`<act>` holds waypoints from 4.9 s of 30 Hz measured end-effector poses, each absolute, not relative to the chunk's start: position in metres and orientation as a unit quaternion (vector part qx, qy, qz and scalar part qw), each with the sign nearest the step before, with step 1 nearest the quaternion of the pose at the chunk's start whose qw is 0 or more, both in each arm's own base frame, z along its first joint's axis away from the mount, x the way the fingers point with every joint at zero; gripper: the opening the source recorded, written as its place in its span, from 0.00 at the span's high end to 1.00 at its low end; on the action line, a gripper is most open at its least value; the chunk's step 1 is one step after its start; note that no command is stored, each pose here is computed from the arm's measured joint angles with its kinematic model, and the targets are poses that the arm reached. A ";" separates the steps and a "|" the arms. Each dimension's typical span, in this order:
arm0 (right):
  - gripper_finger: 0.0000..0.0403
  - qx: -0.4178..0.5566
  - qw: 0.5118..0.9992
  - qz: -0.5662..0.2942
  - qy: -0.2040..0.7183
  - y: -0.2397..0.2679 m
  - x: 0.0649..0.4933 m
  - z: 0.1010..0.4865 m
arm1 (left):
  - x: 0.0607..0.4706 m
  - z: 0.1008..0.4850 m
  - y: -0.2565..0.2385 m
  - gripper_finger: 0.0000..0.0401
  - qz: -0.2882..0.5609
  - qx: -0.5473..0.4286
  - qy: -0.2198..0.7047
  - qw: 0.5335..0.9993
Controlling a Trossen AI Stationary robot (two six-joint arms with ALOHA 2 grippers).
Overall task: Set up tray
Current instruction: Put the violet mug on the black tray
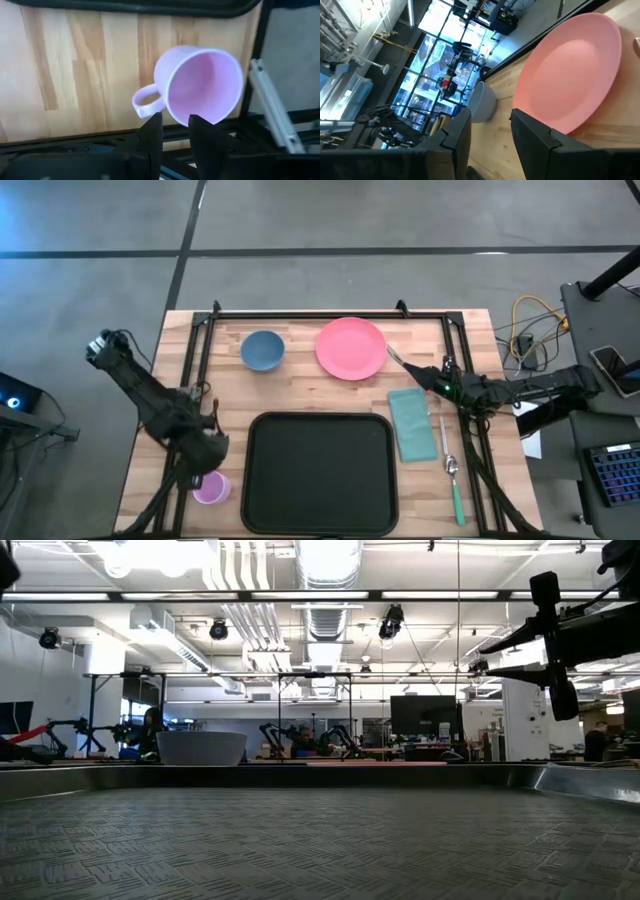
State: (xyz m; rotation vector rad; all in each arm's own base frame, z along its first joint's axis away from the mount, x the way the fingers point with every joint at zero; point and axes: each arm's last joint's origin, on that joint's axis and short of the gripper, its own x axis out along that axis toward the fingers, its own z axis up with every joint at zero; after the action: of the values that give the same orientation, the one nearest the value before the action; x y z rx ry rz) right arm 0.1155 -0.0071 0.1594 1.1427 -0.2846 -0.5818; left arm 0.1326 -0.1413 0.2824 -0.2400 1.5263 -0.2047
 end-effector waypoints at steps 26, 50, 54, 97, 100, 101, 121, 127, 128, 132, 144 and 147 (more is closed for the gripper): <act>0.68 0.536 0.786 -0.292 -0.098 -0.006 0.121 0.149 | 0.145 0.248 -0.186 0.81 -0.048 -0.025 0.699 0.713; 0.68 0.535 0.787 -0.293 -0.097 -0.006 0.121 0.149 | 0.139 0.215 -0.179 0.81 -0.025 -0.024 0.712 0.701; 0.68 0.535 0.786 -0.293 -0.097 -0.006 0.121 0.149 | 0.139 0.215 -0.179 0.81 -0.019 -0.029 0.712 0.701; 0.68 0.540 0.781 -0.298 -0.101 -0.007 0.121 0.148 | 0.155 0.266 -0.084 1.00 0.225 -0.307 0.556 0.739; 0.68 0.546 0.776 -0.298 -0.104 -0.007 0.121 0.148 | 0.169 0.265 -0.067 1.00 0.226 -0.303 0.547 0.747; 0.68 0.550 0.773 -0.298 -0.106 -0.007 0.121 0.148 | 0.174 0.264 -0.061 1.00 0.224 -0.304 0.547 0.747; 0.68 0.550 0.773 -0.300 -0.103 -0.007 0.121 0.148 | 0.229 0.221 -0.036 1.00 0.214 -0.309 0.596 0.709; 0.68 0.551 0.772 -0.303 -0.098 -0.007 0.120 0.146 | 0.229 0.219 -0.041 1.00 0.197 -0.314 0.610 0.700; 0.68 0.551 0.772 -0.302 -0.097 -0.007 0.120 0.146 | 0.228 0.220 -0.042 1.00 0.194 -0.313 0.610 0.702; 0.68 0.547 0.775 -0.302 -0.095 -0.007 0.120 0.146 | 0.227 0.221 -0.046 0.96 0.185 -0.310 0.609 0.706; 0.68 0.535 0.783 -0.303 -0.090 -0.007 0.120 0.146 | 0.226 0.223 -0.048 0.82 0.177 -0.328 0.612 0.698; 0.68 0.534 0.784 -0.304 -0.089 -0.007 0.120 0.146 | 0.222 0.225 -0.048 0.81 0.174 -0.330 0.621 0.690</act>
State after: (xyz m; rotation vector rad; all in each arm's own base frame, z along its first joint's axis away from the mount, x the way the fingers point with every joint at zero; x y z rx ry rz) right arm 0.1204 -0.0070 0.1461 1.1529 -0.1928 -0.6560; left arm 0.2215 -0.0480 0.2253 -0.7369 1.3884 0.3902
